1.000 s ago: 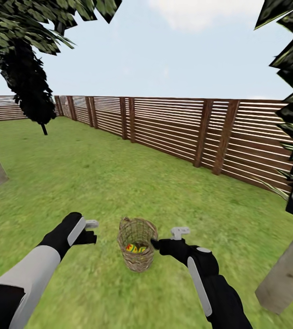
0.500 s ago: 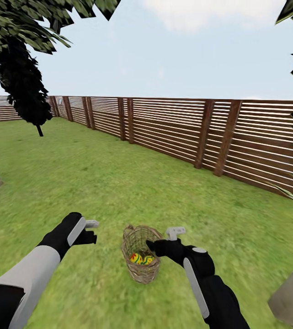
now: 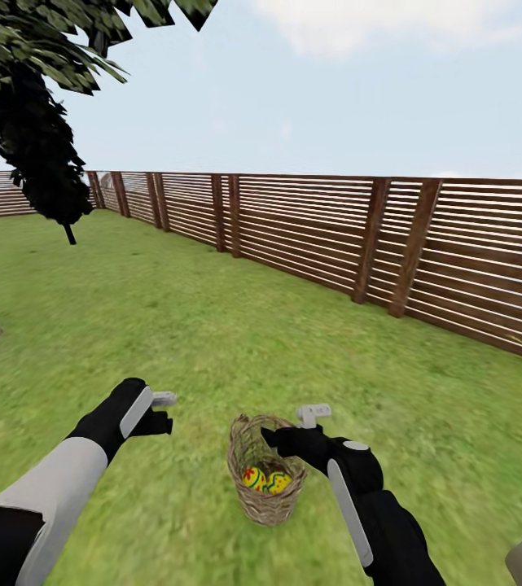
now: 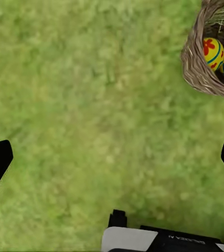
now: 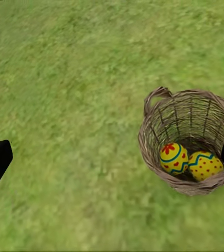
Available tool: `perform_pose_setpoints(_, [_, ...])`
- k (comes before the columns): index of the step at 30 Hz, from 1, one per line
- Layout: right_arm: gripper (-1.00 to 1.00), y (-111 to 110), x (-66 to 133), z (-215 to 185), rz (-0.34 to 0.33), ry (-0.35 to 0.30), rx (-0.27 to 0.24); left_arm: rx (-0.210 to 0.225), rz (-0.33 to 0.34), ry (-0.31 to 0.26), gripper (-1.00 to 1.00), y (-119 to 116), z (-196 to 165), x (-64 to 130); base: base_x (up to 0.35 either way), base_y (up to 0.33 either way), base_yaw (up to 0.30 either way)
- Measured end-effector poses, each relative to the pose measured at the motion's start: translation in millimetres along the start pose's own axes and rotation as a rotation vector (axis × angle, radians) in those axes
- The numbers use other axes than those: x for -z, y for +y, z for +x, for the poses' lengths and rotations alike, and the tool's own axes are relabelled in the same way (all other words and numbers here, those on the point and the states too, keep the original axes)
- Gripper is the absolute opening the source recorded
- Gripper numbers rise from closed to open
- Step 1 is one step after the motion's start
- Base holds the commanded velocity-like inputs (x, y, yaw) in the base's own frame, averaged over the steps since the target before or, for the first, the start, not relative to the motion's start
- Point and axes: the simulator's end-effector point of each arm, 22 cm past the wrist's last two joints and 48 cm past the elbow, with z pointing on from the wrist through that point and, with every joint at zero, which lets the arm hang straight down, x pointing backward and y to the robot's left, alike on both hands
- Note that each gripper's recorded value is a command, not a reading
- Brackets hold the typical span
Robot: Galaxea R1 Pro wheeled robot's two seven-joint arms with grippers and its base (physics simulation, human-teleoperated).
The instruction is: Take the three Easter eggs out of the wicker basket on the lawn in the garden, then place them on the lawn next to a single tree (choose any tree) so that all three eggs are next to the same tree and none are left in the basket.
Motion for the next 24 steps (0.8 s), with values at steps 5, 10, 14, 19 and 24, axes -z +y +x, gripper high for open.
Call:
perform_pose_setpoints(5, [1.0,0.5,1.2,-1.5,0.0,-0.003,0.001,0.0,0.002,-0.004,1.0,-0.5,-1.1,2.1,0.205,0.161,-0.167])
perform_pose_setpoints(10, [1.0,1.0,2.7,-3.7,0.0,-0.008,0.003,0.001,0.002,-0.009,1.0,0.3,-2.5,4.7,0.17,0.155,-0.211])
perform_pose_setpoints(14, [1.0,1.5,3.9,-5.6,0.0,-0.012,0.005,0.002,0.003,-0.014,1.0,0.3,-3.8,7.0,0.136,0.13,-0.219])
perform_pose_setpoints(19, [1.0,2.3,5.4,-7.9,0.0,-0.018,0.007,0.002,0.004,-0.019,1.0,0.2,-5.4,9.9,0.075,0.074,-0.221])
perform_pose_setpoints(24, [1.0,3.3,7.8,-10.8,0.001,-0.023,0.009,0.004,0.005,-0.025,1.0,0.3,-7.0,13.9,0.016,0.015,-0.221])
